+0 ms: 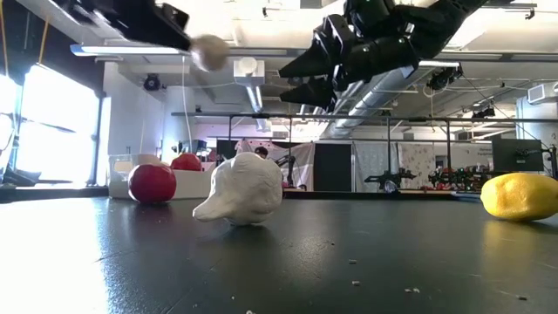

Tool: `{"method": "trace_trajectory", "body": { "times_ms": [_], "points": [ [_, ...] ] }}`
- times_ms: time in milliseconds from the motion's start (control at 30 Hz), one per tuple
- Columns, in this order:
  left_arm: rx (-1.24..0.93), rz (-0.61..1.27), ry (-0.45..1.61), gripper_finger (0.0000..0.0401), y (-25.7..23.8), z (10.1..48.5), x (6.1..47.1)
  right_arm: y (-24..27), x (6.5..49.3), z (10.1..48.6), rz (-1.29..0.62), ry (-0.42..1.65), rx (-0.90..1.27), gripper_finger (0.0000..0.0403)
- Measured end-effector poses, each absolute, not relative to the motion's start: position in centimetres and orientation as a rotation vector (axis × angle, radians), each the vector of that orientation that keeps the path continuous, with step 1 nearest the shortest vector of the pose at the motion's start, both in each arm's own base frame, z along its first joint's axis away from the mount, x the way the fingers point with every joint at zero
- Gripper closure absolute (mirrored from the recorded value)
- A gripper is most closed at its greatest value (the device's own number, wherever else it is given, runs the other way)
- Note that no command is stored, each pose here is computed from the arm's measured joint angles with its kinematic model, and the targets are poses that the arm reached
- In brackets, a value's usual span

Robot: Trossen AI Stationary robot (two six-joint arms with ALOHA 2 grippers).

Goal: Sort produce into baskets
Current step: Put the white garlic into the transparent bin

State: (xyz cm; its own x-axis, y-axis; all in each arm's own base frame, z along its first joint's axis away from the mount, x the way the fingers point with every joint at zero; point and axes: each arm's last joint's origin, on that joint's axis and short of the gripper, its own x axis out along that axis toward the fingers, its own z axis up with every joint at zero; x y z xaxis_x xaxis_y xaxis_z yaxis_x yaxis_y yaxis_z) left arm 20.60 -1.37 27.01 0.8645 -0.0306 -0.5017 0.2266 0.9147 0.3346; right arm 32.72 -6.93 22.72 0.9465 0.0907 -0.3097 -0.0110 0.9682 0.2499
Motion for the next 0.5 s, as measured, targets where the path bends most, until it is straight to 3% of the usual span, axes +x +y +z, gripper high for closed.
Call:
{"method": "trace_trajectory", "body": {
  "times_ms": [167, 500],
  "points": [
    [0.222, -0.245, 0.679, 0.0401, -4.0, 28.5, 18.7, -7.1, 32.6, 22.4, 0.004, 0.355, 0.213, 0.0112],
    [-0.203, -0.425, 1.034, 0.0401, -9.7, 27.4, 15.8, -7.1, 32.6, 22.4, 0.001, 0.351, 0.171, 0.0112]
  ]
}}
